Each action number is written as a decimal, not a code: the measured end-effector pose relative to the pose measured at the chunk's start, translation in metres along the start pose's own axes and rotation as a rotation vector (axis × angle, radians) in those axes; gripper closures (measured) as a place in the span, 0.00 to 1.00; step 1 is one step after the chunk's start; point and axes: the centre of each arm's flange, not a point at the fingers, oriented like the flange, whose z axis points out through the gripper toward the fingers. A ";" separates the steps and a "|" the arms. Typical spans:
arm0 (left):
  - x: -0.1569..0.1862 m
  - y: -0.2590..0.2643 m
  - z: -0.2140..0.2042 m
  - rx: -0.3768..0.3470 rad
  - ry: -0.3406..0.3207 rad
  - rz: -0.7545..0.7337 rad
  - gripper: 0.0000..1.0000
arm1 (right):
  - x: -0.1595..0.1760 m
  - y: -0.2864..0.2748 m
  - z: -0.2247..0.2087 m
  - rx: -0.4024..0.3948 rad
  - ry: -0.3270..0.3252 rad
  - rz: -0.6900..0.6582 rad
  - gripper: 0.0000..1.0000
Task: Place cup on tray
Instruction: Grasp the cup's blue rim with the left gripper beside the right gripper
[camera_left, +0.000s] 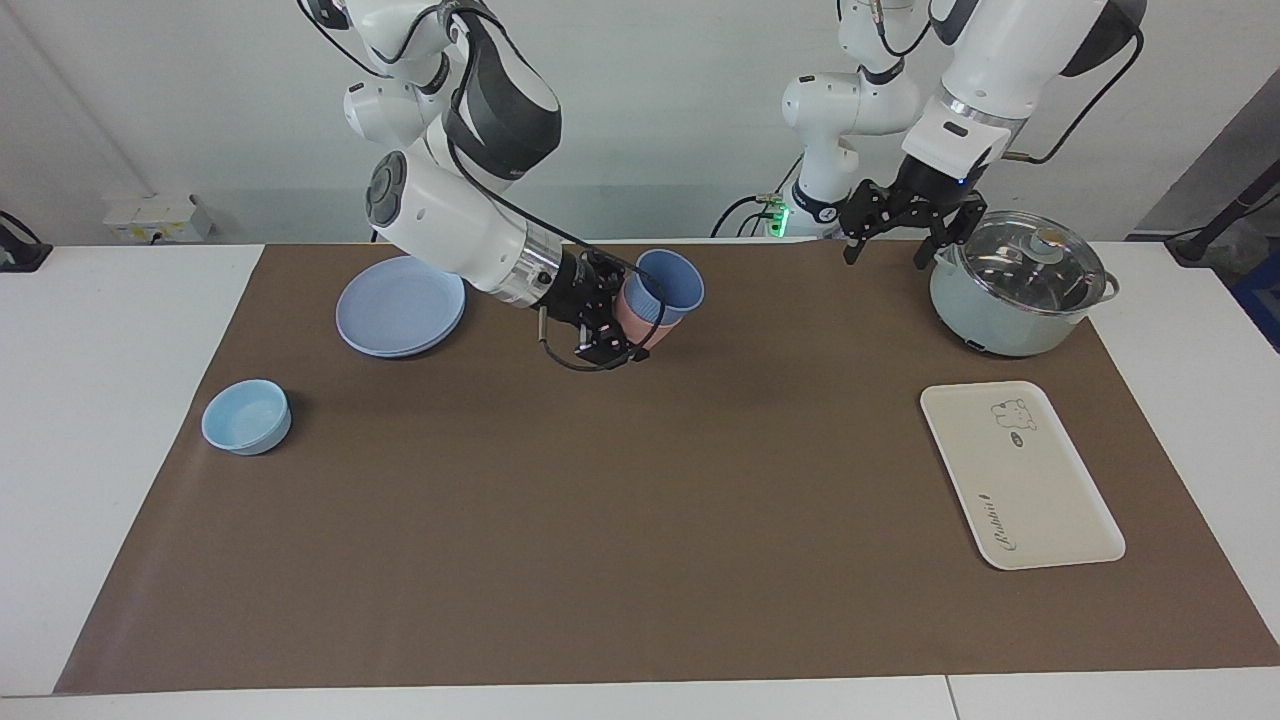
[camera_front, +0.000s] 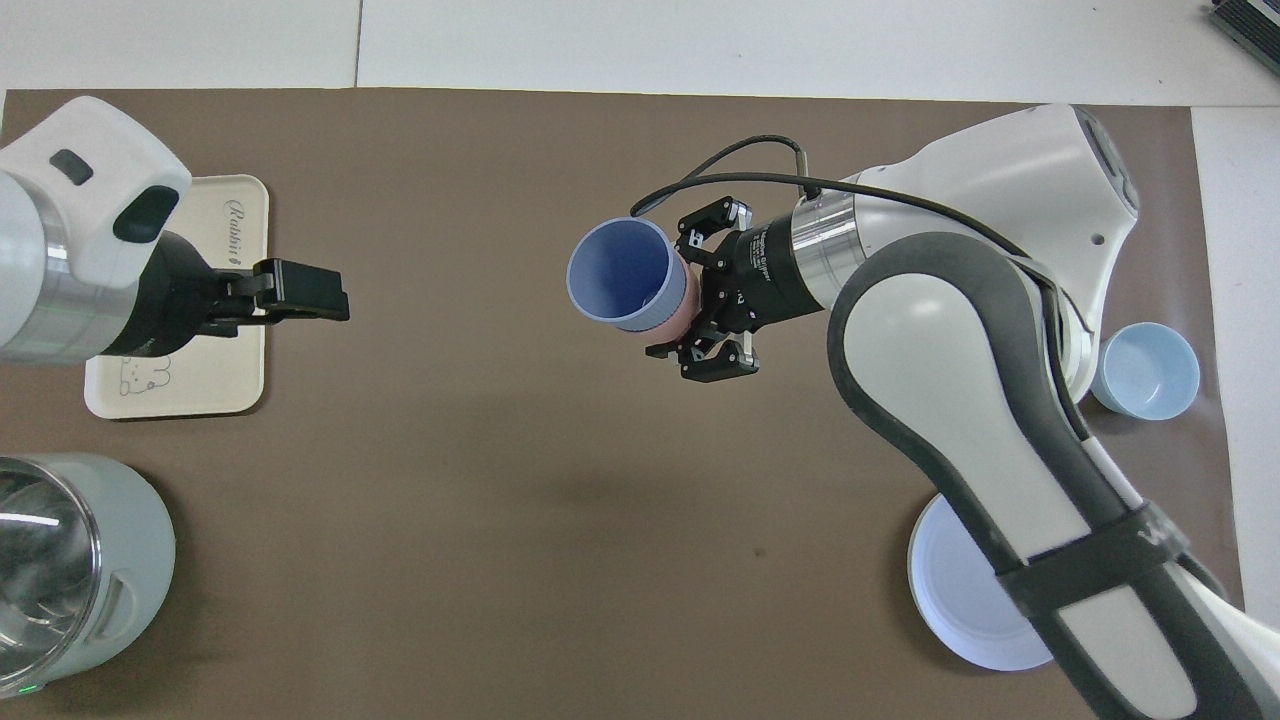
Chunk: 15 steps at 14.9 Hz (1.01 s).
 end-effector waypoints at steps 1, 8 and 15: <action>0.001 0.013 -0.002 -0.031 0.042 -0.047 0.00 | 0.000 0.000 0.000 0.000 0.000 0.000 0.23; -0.020 0.116 0.019 -0.198 0.169 -0.166 0.09 | 0.000 0.000 0.000 0.000 0.000 0.000 0.23; -0.023 0.159 0.068 -0.246 0.162 -0.157 0.29 | 0.004 -0.001 0.001 -0.001 0.003 0.007 0.23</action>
